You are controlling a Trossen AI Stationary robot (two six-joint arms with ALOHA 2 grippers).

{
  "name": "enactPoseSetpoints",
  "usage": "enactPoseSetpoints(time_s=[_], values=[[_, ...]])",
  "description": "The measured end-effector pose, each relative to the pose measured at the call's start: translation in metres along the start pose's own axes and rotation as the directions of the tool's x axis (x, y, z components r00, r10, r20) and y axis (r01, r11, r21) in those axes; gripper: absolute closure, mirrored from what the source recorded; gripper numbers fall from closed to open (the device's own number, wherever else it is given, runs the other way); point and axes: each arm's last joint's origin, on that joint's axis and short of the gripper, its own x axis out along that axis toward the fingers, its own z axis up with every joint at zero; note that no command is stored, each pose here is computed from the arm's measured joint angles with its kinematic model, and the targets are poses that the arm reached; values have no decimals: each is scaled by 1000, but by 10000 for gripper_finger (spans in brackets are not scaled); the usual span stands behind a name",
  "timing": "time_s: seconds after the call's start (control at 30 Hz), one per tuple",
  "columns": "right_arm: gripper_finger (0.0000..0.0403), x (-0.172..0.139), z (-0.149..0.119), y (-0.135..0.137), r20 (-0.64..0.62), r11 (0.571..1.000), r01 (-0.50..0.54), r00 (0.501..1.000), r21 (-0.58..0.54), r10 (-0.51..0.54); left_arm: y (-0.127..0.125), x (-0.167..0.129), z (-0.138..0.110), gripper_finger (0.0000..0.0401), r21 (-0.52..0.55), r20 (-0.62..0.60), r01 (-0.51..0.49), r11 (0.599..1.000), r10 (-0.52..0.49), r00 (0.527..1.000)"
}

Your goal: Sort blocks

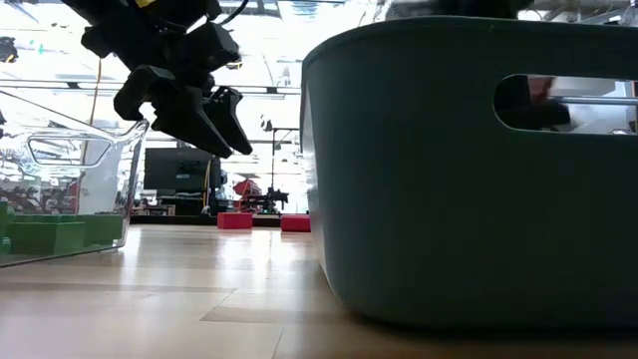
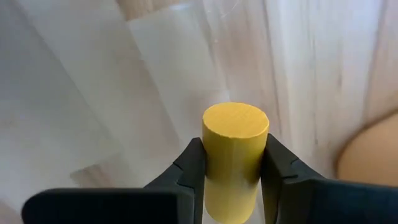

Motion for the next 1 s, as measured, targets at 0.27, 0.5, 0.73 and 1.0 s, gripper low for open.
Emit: enactPoseSetpoints(time_s=[0.27,0.5,0.73,1.0], values=[[308,-56,-9,27,109,995,81,991,-62,-74,0,0,-1,155,1,-9,5,1000,-5,1000],[308,-106,-39,61,181,999,45,983,-3,-43,-1,0,-2,155,2,-24,10,1000,-10,1000],[308,-117,-80,88,139,991,-18,990,129,0,0,0,-1,155,25,-13,6,1000,-6,1000],[308,-113,-115,98,103,956,-40,995,290,10,0,0,1,155,41,8,-2,999,2,1000]])
